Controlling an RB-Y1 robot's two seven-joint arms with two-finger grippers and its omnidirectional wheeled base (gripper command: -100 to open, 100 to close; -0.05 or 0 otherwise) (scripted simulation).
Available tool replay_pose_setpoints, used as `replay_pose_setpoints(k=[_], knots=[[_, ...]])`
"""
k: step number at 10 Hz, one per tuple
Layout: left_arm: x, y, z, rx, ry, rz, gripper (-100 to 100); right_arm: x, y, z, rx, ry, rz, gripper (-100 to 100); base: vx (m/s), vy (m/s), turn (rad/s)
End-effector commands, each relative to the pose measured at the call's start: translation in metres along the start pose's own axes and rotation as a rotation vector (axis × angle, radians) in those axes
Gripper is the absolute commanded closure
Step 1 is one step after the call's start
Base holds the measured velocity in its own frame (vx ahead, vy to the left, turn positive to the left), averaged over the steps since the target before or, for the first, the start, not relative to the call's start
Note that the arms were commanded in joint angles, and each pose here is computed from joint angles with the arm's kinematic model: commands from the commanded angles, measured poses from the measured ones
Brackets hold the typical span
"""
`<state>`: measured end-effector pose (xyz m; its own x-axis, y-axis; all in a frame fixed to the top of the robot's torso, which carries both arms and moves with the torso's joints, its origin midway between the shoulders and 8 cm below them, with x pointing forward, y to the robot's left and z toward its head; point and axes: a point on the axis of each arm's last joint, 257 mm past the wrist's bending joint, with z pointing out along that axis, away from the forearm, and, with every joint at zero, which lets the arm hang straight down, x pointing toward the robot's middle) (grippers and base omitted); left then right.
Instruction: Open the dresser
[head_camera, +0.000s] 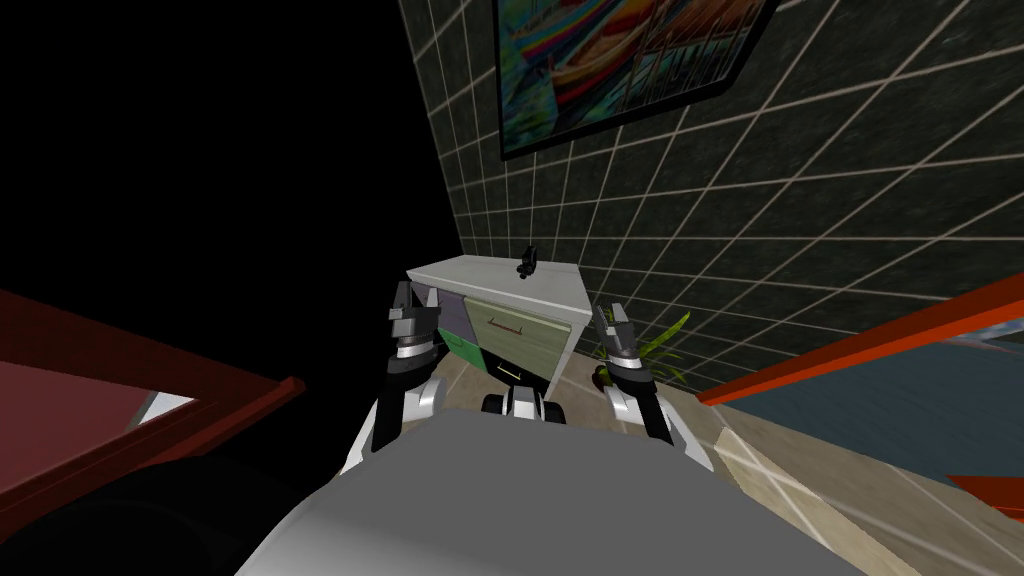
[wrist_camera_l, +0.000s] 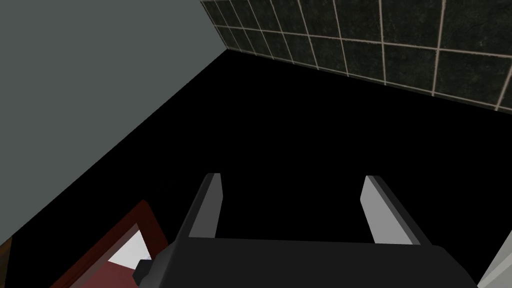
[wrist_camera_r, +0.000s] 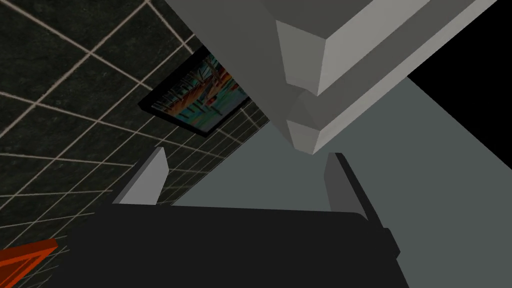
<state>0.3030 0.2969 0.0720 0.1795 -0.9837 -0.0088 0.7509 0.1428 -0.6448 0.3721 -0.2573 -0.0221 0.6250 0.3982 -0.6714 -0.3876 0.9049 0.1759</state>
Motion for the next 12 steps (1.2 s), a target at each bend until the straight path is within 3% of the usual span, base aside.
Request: replay_pose_setpoints(k=[1,4,7,12], knots=[[0.0,0.0,0.0,0.0,0.0,0.0,0,0.004,-0.0045,-0.0053,-0.005,0.013,-0.08,-100,0.012,0.072,-0.063],[0.0,0.0,0.0,0.0,0.0,0.0,0,0.004,-0.0045,-0.0053,-0.005,0.013,-0.08,-100,-0.005,0.007,0.028],[0.0,0.0,0.0,0.0,0.0,0.0,0,0.0092,-0.0107,-0.0133,-0.011,0.032,-0.175,-100,0.013,0.075,-0.069],[0.0,0.0,0.0,0.0,0.0,0.0,0,0.0092,-0.0107,-0.0133,-0.011,0.032,-0.175,-100,0.002,0.018,-0.007]])
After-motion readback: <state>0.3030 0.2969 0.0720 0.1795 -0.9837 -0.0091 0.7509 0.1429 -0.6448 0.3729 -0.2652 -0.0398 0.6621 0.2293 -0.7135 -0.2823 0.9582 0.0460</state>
